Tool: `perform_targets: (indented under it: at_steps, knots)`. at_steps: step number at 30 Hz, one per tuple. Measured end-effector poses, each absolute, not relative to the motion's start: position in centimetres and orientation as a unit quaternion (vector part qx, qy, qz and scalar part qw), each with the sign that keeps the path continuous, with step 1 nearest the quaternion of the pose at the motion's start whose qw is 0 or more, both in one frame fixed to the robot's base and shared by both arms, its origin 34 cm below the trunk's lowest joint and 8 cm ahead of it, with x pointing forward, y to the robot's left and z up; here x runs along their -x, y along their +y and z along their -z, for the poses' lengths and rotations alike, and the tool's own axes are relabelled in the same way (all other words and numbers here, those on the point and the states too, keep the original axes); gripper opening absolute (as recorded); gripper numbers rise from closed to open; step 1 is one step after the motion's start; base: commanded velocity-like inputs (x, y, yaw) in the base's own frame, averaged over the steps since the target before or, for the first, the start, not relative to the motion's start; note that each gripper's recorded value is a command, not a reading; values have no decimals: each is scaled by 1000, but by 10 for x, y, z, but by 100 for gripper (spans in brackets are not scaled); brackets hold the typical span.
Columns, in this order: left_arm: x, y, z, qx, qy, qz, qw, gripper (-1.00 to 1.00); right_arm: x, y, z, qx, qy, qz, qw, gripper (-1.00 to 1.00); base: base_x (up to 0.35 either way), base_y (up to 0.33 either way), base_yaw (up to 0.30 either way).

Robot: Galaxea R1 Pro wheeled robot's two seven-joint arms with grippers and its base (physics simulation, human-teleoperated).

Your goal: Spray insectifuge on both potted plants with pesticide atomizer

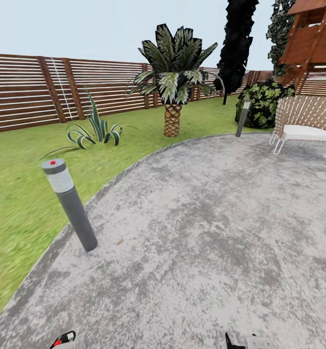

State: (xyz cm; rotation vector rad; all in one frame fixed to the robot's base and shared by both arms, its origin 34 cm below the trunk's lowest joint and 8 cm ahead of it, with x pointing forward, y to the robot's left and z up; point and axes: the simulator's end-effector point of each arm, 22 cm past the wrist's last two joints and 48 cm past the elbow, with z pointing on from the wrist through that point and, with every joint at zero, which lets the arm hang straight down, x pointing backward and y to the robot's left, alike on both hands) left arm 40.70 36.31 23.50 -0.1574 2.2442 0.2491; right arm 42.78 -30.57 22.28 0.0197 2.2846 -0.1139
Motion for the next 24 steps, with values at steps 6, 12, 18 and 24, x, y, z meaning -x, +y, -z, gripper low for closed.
perform_targets:
  at_steps: [6, 12, 18, 24]
  knots:
    - [-411, 363, -245, 63, 897, -99, 427, -100, -431, -306, -233, -8, 908, 46, 416, 100, 0, 0, -243]
    - [-413, 363, -248, 64, 895, -99, 430, -100, -433, -306, -235, -8, 907, 45, 418, 100, 91, 0, -265]
    - [-413, 363, -248, 64, 894, -99, 431, -100, -434, -305, -236, -8, 906, 45, 420, 100, 307, 0, -279]
    - [-413, 362, -248, 64, 895, -98, 430, -100, -434, -304, -236, -7, 906, 44, 420, 100, 333, 0, -284]
